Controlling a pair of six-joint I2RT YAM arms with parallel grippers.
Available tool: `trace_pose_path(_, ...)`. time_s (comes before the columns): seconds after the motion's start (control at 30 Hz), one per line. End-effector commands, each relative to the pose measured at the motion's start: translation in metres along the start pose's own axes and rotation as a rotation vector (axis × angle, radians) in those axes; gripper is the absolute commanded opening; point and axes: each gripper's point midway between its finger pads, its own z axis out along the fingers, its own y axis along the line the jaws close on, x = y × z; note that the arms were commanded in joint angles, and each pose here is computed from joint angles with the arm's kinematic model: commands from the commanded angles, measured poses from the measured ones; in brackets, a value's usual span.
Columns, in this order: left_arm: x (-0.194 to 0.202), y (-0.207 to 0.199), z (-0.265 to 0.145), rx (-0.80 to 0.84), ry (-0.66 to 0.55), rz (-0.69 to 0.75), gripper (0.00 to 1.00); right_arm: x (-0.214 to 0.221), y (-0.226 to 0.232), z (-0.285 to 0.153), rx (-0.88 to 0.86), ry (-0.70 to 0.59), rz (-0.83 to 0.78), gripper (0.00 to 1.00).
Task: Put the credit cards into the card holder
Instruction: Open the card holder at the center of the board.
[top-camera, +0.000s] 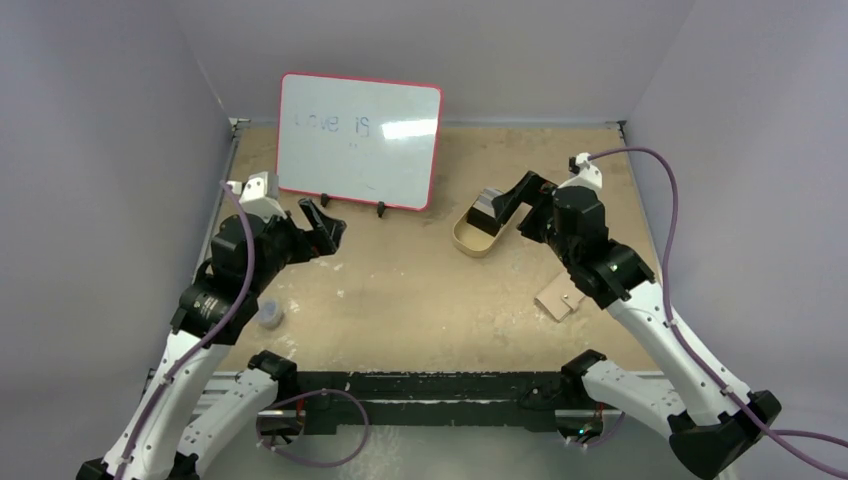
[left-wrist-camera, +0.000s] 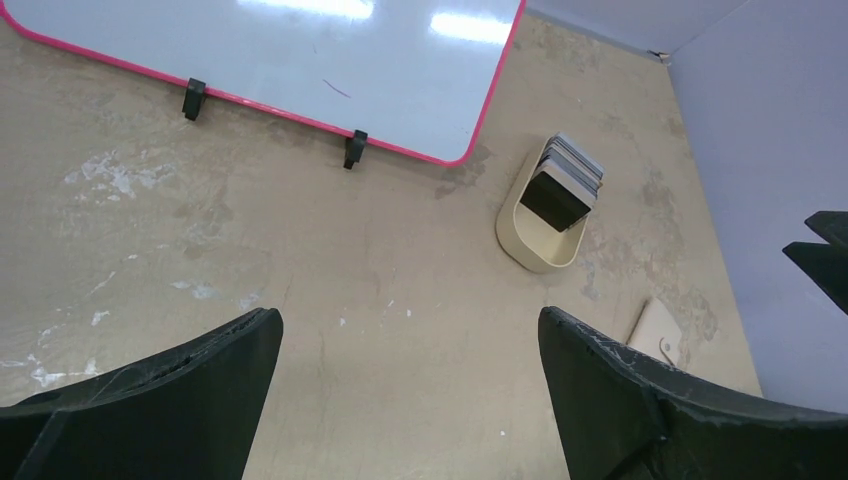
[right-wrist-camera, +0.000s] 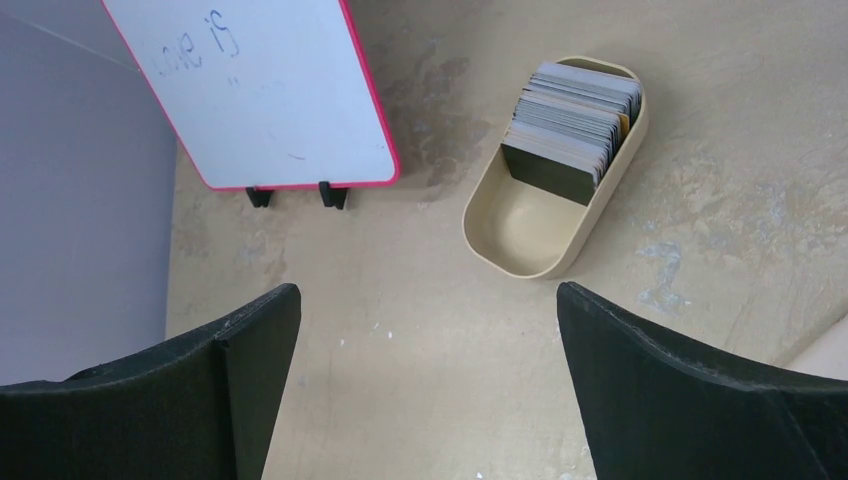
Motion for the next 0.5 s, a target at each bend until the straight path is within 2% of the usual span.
trace_pose_path(0.0, 0.000, 0.006, 0.007, -0.013, -0.026, 0.020, 1.00, -0.003, -0.004, 0.002, 0.032, -0.012, 0.028, 0.99)
trace_pose_path(0.17, 0.017, 0.018, 0.020, -0.043, 0.004, 0.032, 1.00, 0.008, -0.023, 0.005, 0.128, 0.005, 0.087, 0.99)
trace_pose_path(0.33, 0.032, 0.031, 0.025, -0.080, 0.030, 0.055, 1.00, 0.026, -0.058, 0.004, 0.328, 0.033, 0.173, 0.99)
trace_pose_path(0.4, 0.036, 0.036, 0.025, -0.093, 0.034, 0.059, 1.00, 0.033, -0.076, 0.004, 0.431, 0.034, 0.209, 0.95)
trace_pose_path(0.47, 0.039, 0.039, 0.025, -0.099, 0.033, 0.063, 1.00, 0.042, -0.096, 0.004, 0.543, 0.030, 0.220, 0.87)
